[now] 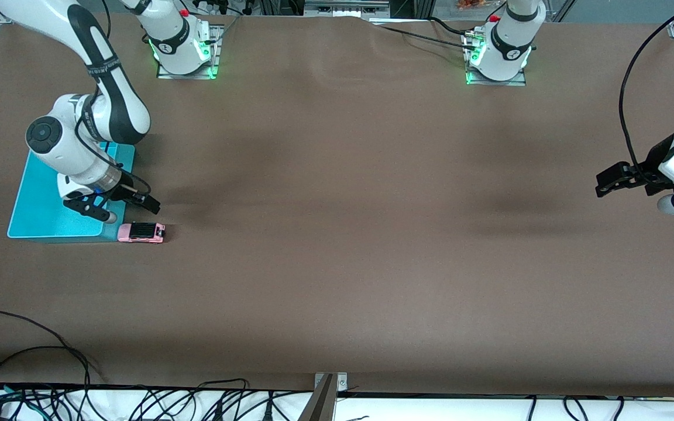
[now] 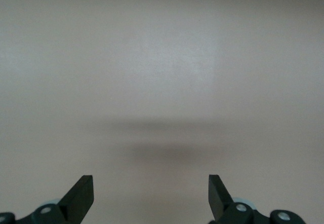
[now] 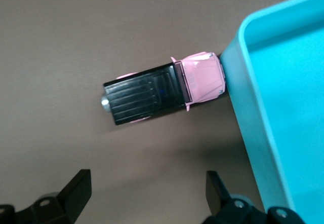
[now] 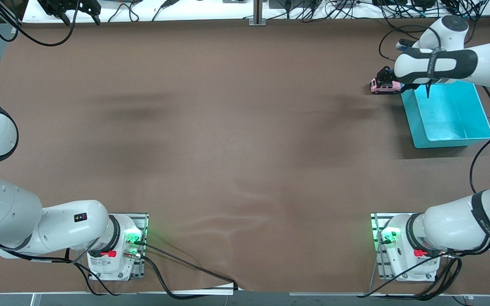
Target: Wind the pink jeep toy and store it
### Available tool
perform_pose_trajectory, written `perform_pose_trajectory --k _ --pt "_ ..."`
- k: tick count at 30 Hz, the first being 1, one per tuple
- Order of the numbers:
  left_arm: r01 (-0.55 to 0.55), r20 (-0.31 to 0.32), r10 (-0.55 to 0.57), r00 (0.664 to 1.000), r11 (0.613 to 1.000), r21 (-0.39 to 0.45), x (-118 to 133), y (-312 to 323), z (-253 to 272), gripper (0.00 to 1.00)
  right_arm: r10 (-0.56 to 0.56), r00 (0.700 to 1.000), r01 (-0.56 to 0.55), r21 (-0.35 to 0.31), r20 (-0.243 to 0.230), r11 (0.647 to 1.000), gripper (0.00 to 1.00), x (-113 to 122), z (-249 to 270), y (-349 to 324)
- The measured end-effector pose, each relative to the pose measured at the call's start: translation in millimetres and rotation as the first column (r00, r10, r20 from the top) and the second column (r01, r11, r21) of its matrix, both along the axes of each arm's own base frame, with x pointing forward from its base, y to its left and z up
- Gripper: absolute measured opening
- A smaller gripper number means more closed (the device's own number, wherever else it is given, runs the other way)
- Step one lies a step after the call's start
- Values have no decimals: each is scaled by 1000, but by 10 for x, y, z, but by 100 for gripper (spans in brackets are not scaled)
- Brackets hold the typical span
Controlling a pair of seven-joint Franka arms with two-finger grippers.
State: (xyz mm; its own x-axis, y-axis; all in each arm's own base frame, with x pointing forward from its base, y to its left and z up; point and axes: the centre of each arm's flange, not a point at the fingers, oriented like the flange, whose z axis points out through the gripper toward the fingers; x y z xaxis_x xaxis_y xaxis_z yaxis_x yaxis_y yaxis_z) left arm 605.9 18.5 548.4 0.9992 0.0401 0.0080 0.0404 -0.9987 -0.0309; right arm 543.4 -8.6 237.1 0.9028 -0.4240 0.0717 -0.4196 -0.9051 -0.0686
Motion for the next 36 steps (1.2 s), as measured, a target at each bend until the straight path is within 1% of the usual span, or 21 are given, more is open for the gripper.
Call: perform_pose_trajectory --k 5,8,15,22,25,31,36 --pt "0 0 0 1000 1000 0 0 0 -2 100 -121 992 121 18 33 993 100 35 -75 -33" --pt "0 -1 0 1000 1000 0 -1 0 -4 100 -188 981 187 27 50 982 100 53 -107 -37" --pt "0 -1 0 1000 1000 0 -1 1 -6 100 -324 942 320 58 89 946 100 109 -124 -47" --pt "0 -1 0 1000 1000 0 -1 2 -6 100 -427 897 419 93 113 903 100 256 -10 -50" --pt "0 -1 0 1000 1000 0 -1 2 -6 100 -441 890 431 97 115 897 100 297 -16 -50" --pt "0 -1 0 1000 1000 0 -1 2 -6 100 -464 880 456 97 98 885 100 306 -128 -52" --pt "0 -1 0 1000 1000 0 -1 3 -6 100 -530 844 522 106 80 847 100 297 -235 -54"
